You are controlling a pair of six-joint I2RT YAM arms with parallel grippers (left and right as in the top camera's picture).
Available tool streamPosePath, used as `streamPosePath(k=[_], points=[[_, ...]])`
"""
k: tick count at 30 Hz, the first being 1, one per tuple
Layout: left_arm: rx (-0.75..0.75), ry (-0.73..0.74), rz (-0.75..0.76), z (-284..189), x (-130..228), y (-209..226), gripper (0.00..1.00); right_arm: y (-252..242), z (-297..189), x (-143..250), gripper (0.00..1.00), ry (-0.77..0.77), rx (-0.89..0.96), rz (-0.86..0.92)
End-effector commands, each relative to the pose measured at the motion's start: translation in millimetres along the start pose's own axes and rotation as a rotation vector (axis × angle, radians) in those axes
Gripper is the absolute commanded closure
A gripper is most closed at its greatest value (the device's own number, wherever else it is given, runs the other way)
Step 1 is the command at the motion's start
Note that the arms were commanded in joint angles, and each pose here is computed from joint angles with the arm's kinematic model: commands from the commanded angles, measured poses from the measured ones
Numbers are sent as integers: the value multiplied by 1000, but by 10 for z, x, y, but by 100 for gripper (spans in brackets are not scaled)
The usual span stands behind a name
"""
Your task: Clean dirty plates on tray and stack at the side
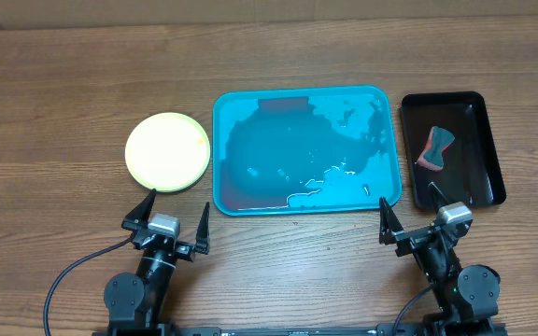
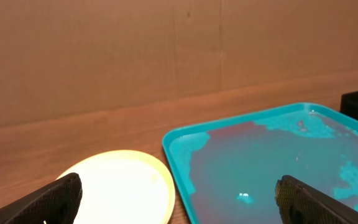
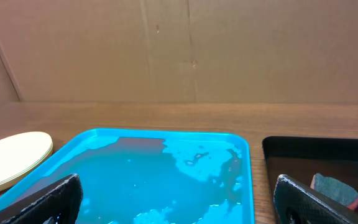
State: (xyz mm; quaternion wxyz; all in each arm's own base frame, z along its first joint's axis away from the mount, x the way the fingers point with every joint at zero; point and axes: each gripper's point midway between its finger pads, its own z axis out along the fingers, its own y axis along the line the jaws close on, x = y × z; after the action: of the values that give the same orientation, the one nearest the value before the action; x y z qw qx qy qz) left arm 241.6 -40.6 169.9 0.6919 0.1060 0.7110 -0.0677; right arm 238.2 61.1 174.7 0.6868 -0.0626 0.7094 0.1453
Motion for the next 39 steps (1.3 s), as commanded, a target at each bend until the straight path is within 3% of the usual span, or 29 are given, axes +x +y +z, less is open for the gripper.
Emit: streamPosePath(k=[1, 39], points=[[-26, 7, 15, 0, 51, 41, 1, 19, 1, 19, 0, -3, -10, 3], [-56, 26, 10, -3, 96, 92, 0, 19, 1, 19, 0, -3, -10, 3]])
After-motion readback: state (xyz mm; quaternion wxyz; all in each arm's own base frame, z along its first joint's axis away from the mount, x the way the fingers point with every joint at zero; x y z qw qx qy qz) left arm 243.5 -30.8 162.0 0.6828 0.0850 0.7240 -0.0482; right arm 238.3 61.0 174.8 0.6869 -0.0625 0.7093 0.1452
